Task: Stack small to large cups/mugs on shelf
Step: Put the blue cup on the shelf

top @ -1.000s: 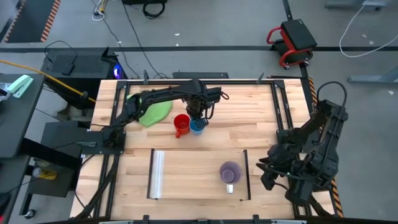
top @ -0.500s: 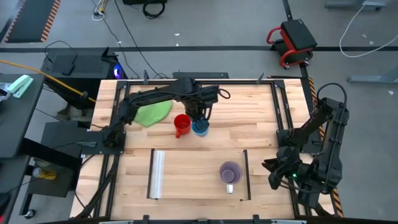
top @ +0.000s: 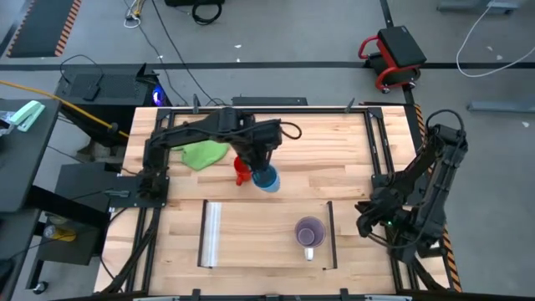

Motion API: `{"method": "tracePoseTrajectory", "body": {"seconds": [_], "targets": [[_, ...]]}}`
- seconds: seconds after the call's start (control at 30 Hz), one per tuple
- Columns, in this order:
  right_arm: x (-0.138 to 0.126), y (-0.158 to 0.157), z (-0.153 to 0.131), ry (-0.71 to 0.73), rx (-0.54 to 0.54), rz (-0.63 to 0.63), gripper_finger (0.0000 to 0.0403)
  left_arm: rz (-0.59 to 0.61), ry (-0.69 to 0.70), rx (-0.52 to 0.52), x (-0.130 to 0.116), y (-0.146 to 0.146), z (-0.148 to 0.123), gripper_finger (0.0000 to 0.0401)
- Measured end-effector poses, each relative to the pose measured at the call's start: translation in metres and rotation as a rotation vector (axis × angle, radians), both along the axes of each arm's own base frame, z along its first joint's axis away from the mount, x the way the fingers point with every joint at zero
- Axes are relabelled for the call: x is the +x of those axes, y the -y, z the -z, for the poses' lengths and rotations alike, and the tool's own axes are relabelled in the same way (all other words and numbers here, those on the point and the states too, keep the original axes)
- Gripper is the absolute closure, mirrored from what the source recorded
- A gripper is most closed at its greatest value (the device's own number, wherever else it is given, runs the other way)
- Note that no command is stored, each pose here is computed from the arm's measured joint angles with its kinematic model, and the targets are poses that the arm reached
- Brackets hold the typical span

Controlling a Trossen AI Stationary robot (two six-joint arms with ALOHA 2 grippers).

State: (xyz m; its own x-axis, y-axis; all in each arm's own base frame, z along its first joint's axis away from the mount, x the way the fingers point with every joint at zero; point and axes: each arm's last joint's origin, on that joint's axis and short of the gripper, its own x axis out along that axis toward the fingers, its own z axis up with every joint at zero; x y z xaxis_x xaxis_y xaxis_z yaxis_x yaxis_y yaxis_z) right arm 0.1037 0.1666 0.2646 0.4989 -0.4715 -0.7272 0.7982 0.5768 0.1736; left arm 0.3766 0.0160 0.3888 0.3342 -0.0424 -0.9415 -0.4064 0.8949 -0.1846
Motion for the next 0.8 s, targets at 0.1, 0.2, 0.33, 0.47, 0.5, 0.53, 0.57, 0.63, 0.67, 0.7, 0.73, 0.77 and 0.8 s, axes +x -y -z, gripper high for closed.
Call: {"method": "tracePoseTrajectory", "body": {"seconds": [0.1,0.2,0.33,0.47,0.5,0.53,0.57,0.63,0.67,0.7,0.73,0.77,0.8], "targets": [[-0.001,0.006,0.014,-0.027,-0.022,0.013,0.0329,0.021,0.024,-0.038,-0.007,0.015,-0.009,0.0392],[-0.003,0.009,0.029,-0.047,-0.048,-0.001,0.0335,0.051,0.030,-0.063,-0.010,0.032,-0.012,0.0392],[-0.004,0.010,0.040,-0.085,-0.077,-0.060,0.0342,0.103,0.027,-0.124,-0.013,0.054,-0.014,0.0392],[-0.004,0.011,0.042,-0.123,-0.116,-0.110,0.0348,0.131,0.015,-0.180,-0.015,0.072,-0.014,0.0392],[-0.003,0.012,0.042,-0.118,-0.111,-0.091,0.0350,0.125,0.012,-0.187,-0.016,0.075,-0.014,0.0392],[-0.003,0.013,0.042,-0.114,-0.100,-0.063,0.0352,0.121,0.010,-0.192,-0.016,0.077,-0.014,0.0392],[-0.002,0.015,0.042,-0.115,-0.090,-0.036,0.0355,0.118,0.007,-0.196,-0.016,0.079,-0.014,0.0392],[0.001,0.017,0.042,-0.125,-0.085,-0.012,0.0362,0.105,0.002,-0.207,-0.017,0.083,-0.014,0.0392],[0.002,0.018,0.042,-0.129,-0.086,-0.006,0.0366,0.109,0.002,-0.208,-0.017,0.084,-0.014,0.0392],[0.004,0.019,0.042,-0.133,-0.086,0.004,0.0371,0.110,0.000,-0.208,-0.017,0.086,-0.014,0.0392],[0.006,0.020,0.042,-0.136,-0.087,0.015,0.0375,0.110,-0.001,-0.210,-0.018,0.087,-0.014,0.0392],[0.007,0.021,0.043,-0.140,-0.088,0.024,0.0379,0.109,-0.004,-0.211,-0.017,0.088,-0.013,0.0392],[0.009,0.022,0.043,-0.147,-0.093,0.027,0.0383,0.103,-0.008,-0.214,-0.017,0.089,-0.012,0.0392]]}}
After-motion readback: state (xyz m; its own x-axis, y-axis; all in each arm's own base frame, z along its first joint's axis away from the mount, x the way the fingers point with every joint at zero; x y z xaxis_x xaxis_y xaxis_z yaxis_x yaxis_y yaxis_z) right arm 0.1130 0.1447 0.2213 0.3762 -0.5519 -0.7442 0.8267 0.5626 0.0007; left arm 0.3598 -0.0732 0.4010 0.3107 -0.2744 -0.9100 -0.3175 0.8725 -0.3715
